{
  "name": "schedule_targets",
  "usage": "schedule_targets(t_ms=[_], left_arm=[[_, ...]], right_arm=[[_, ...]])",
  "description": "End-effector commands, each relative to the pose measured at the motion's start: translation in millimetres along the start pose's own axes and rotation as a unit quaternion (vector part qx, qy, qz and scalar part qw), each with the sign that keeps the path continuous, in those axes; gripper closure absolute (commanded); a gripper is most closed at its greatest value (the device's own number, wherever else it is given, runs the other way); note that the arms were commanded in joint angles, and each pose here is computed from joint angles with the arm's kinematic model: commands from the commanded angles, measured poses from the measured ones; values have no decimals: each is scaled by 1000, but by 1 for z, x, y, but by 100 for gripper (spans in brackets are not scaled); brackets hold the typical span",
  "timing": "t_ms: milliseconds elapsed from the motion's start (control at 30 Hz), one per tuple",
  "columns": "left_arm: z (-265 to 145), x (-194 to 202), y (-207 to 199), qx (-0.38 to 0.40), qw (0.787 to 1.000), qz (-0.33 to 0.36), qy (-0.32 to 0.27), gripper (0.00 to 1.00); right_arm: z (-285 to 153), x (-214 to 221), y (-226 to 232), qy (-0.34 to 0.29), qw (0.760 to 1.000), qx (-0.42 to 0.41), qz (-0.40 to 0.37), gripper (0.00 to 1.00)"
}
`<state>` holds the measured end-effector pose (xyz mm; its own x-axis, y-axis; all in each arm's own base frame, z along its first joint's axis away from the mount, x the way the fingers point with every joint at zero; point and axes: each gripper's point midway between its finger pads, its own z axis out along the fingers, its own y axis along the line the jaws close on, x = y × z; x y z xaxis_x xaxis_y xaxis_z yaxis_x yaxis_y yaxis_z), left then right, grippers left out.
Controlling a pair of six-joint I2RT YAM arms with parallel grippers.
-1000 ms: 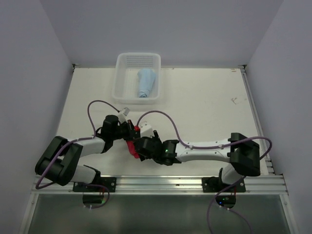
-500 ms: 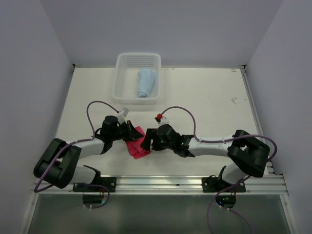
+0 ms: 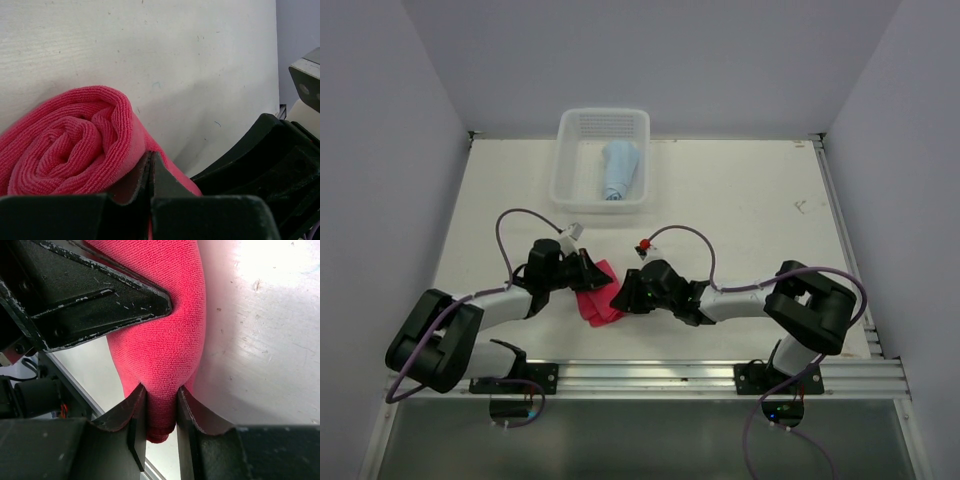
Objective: Roll the towels
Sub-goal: Roll the towel
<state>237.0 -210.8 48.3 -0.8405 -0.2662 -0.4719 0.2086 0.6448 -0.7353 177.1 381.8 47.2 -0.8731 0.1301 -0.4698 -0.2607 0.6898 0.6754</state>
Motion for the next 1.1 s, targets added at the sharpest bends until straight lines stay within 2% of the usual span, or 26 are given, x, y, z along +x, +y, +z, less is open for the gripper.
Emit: schedule_targets(t_ms=[0,67,100,133,333,467,567,667,700,933,1067], left_arm=[[-4,4,15,-38,999,-3,11,100],[-6,-10,7,-33,999,2,-2,100],[-8,-16,5,-32,999,0,-10,100],[-12,-25,-3,-22,999,6,-24,100],[-32,-81,-41,-10,994,47,-98,100],[-35,-93,-59,12,994,55,-98,100],[-34,-89,-63,25,994,54,-91,100],[-33,-82,-62,33,995,50,-81,100],[-32,-81,-63,39,995,51,-82,100],[-21,-47,-45,35,998,20,-50,100],[-12,-14,-24,10,1000,-1,-14,100]], right_arm=[[-2,-16,14,-24,999,-6,-35,85],[-6,-16,9,-34,996,27,-74,92],[-8,-20,13,-42,995,34,-88,100],[-11,-23,4,-52,991,66,-102,100],[-21,-25,5,-75,969,140,-188,100],[-28,-27,-10,-104,932,251,-241,100],[-31,-33,0,-123,911,291,-266,100],[-30,-31,10,-120,898,311,-287,100],[-27,-26,1,-108,887,331,-302,100],[-7,-16,4,-91,881,341,-314,100],[0,-8,5,-76,887,333,-312,100]])
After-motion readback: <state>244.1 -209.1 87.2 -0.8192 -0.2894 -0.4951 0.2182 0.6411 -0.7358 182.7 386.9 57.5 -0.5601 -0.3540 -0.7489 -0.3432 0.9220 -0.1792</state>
